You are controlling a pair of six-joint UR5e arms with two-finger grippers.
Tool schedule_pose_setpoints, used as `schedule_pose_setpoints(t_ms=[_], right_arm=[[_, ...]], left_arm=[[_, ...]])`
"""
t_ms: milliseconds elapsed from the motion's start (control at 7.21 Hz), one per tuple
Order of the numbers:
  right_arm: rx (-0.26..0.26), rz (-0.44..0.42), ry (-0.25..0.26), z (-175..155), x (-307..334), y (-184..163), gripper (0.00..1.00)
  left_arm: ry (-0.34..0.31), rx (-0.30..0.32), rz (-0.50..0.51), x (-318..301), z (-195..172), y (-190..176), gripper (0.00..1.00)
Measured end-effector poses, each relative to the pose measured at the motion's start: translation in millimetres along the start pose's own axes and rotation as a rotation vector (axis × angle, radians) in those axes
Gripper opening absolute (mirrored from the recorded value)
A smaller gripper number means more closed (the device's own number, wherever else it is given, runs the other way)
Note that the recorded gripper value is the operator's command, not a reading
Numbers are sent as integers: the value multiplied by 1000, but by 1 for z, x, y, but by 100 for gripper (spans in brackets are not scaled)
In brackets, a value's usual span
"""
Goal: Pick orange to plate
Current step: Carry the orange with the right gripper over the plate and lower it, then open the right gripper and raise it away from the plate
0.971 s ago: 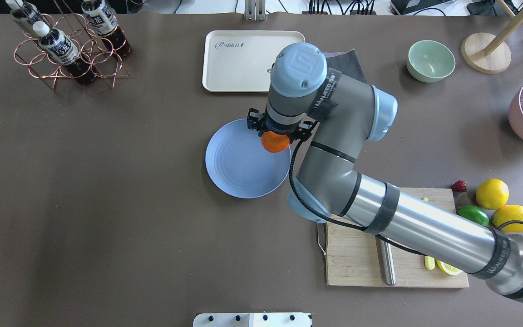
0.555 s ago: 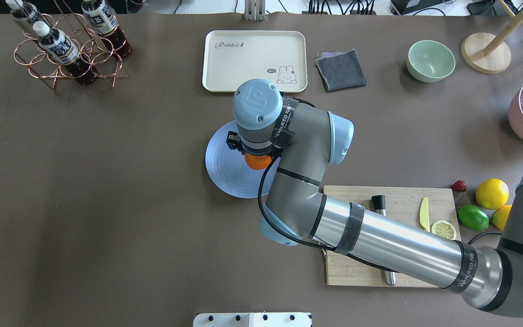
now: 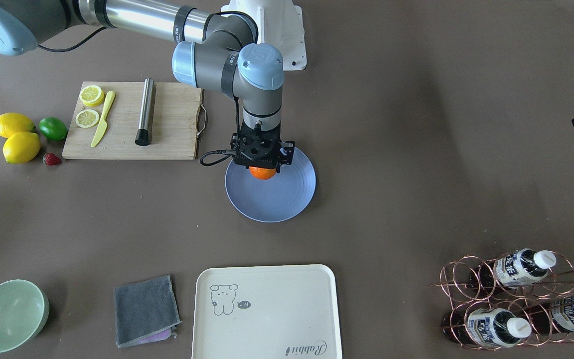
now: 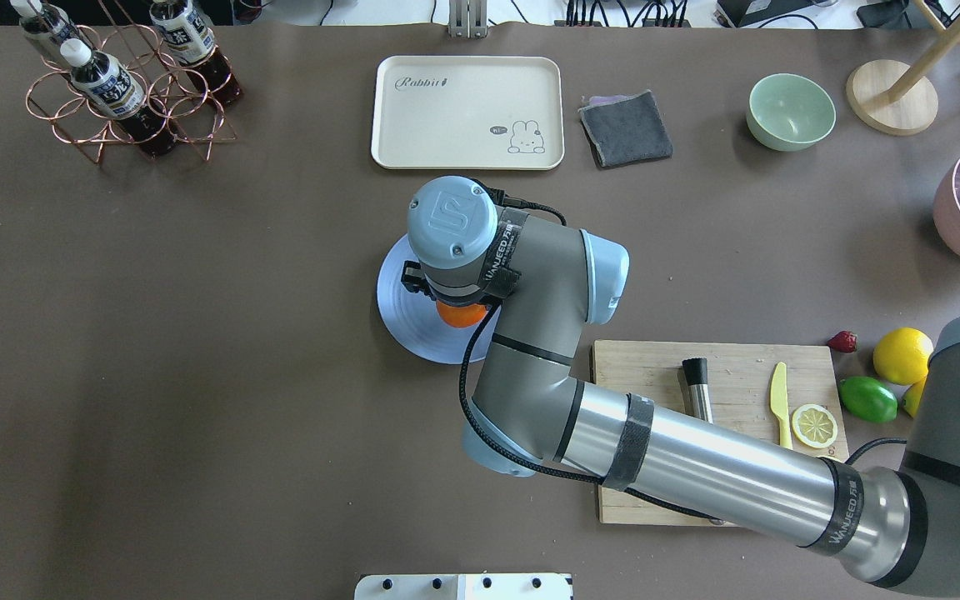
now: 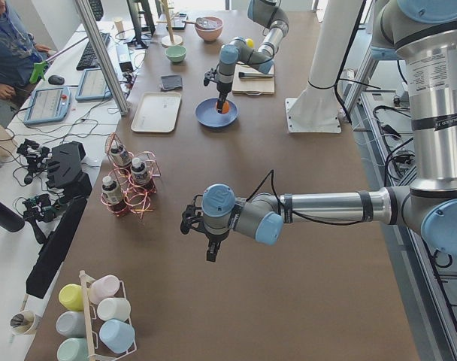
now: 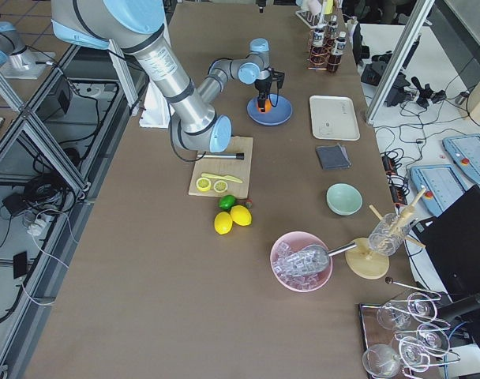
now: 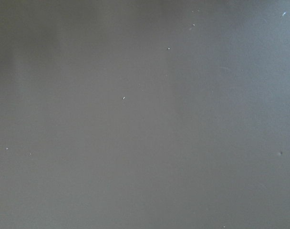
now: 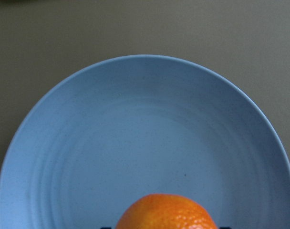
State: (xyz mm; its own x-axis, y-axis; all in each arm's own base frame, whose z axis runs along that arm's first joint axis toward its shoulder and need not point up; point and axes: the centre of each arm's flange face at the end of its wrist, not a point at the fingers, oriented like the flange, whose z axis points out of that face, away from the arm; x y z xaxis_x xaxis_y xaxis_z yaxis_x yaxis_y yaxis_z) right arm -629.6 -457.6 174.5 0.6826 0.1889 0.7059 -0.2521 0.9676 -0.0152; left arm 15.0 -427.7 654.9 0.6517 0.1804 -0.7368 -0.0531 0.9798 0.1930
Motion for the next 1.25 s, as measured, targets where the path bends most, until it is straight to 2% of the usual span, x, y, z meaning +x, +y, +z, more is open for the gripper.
schedule_pose_setpoints(t_ms=[416, 693, 832, 971, 1248], right_arm=[[27, 16, -11, 11, -10, -24, 0], [18, 15, -2, 18, -14, -18, 0], [14, 11, 4, 22, -14, -15, 71], [12, 7, 10, 26, -13, -13, 99], [17, 2, 8, 24, -12, -18, 100]], left_arm=[[-1, -3, -3, -2, 0, 7, 99], [-1, -4, -5, -3, 1, 8, 100], [-1, -5, -5, -3, 1, 9, 100], [-1, -4, -5, -2, 1, 8, 100], [-1, -5, -6, -3, 1, 8, 100]])
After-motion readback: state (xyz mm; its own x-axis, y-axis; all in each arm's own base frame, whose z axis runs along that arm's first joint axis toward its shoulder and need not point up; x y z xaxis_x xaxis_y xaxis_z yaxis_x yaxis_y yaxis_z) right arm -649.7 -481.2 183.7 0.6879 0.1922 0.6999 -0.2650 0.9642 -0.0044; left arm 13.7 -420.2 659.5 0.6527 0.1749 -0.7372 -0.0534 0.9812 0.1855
